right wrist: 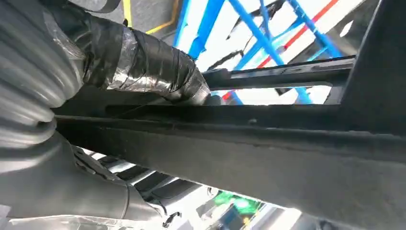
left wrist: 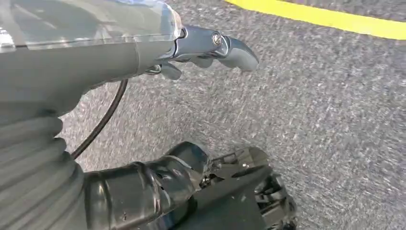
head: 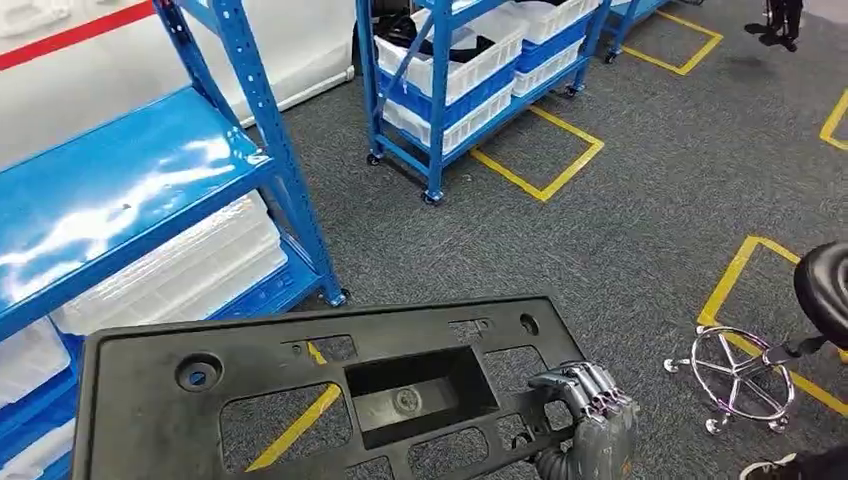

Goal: Take the parts from the cabinet and place them on the table.

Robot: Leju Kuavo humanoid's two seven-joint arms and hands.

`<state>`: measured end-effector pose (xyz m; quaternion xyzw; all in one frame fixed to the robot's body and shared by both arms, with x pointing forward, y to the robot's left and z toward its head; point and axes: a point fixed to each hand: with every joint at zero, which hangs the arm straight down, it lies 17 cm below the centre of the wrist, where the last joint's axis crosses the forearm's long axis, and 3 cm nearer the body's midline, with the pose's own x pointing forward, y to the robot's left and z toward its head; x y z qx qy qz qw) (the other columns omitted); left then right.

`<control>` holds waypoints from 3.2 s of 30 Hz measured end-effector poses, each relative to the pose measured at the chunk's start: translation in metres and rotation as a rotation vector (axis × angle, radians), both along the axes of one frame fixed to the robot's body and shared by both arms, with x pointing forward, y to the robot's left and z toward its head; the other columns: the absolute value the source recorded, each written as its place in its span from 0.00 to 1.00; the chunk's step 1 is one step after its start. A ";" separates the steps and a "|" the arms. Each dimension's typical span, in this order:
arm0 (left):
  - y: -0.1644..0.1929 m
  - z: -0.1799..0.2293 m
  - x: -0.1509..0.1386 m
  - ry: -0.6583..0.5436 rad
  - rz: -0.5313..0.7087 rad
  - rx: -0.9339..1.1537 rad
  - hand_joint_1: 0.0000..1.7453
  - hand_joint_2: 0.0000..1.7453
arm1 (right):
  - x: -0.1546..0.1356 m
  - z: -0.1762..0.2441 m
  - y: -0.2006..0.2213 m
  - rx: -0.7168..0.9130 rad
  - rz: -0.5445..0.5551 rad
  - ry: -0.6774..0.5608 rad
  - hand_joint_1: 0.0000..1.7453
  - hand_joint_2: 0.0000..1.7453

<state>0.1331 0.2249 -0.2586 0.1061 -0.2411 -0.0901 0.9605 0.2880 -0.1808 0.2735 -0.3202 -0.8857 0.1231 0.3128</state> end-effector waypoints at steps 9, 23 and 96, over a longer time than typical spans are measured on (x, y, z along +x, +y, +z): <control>0.000 0.000 0.000 0.000 0.007 -0.001 0.00 1.00 | -0.004 0.008 -0.007 0.021 -0.028 -0.028 1.00 1.00; 0.001 -0.001 -0.003 0.005 0.009 -0.001 0.00 1.00 | -0.013 0.017 -0.040 0.038 -0.125 -0.069 1.00 1.00; -0.001 0.000 0.001 -0.002 0.016 -0.019 0.00 1.00 | -0.043 0.034 -0.115 0.048 -0.379 -0.135 1.00 1.00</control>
